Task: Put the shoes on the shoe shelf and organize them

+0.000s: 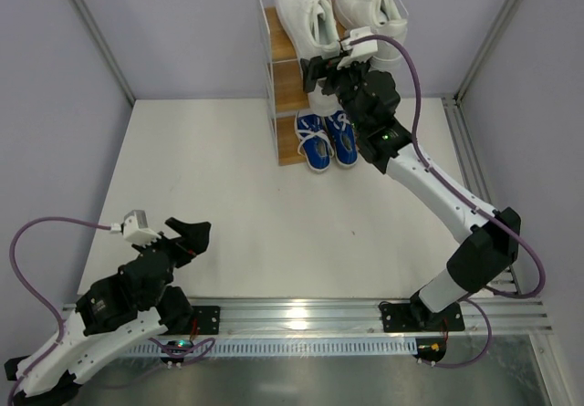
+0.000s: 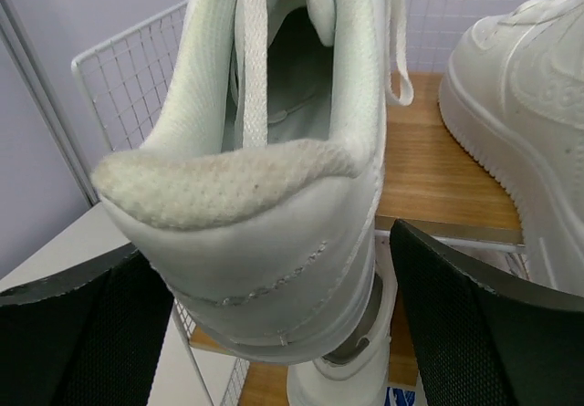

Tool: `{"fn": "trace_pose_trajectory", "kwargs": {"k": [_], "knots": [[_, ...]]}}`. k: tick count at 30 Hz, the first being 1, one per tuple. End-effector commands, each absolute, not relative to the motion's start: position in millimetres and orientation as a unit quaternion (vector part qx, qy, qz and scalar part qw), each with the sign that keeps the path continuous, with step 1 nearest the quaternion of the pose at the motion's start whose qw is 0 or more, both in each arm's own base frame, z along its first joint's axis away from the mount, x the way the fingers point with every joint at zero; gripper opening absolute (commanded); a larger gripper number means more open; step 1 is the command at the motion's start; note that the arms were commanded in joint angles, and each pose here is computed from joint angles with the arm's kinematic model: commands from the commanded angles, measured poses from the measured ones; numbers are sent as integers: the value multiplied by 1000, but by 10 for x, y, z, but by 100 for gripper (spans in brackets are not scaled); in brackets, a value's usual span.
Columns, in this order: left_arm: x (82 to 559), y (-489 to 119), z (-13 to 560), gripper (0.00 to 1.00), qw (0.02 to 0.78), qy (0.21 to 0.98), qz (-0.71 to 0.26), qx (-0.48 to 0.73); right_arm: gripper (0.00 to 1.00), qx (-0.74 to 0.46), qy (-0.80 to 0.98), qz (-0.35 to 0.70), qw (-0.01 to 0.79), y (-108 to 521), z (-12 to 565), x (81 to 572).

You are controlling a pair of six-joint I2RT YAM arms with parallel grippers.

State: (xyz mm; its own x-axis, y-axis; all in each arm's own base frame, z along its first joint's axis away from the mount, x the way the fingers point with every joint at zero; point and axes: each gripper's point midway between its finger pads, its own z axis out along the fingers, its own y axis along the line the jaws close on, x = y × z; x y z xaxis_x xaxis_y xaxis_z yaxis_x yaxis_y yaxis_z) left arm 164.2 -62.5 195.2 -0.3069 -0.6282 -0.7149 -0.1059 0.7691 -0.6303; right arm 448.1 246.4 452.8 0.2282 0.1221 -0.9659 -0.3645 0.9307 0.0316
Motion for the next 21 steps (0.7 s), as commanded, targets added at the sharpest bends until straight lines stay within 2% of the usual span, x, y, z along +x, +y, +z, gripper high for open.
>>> {"fn": "trace_pose_trajectory", "kwargs": {"k": [1, 12, 14, 17, 21], "knots": [[1649, -543, 2075, 100, 551, 756, -245, -254, 92, -103, 583, 186, 784, 2562, 4673, 4543], [1647, -526, 2077, 100, 552, 754, -245, -257, 66, -115, 575, 183, 789, 2551, 4716, 4479], [1652, -536, 2069, 100, 551, 756, -243, -256, 57, -118, 568, 186, 793, 2544, 4781, 4428], [1655, -541, 2067, 100, 551, 757, -242, -255, 48, -121, 563, 189, 796, 2523, 4829, 4365], [1655, -541, 2067, 100, 551, 757, -242, -255, 45, -120, 549, 190, 805, 2445, 4928, 4244]]}}
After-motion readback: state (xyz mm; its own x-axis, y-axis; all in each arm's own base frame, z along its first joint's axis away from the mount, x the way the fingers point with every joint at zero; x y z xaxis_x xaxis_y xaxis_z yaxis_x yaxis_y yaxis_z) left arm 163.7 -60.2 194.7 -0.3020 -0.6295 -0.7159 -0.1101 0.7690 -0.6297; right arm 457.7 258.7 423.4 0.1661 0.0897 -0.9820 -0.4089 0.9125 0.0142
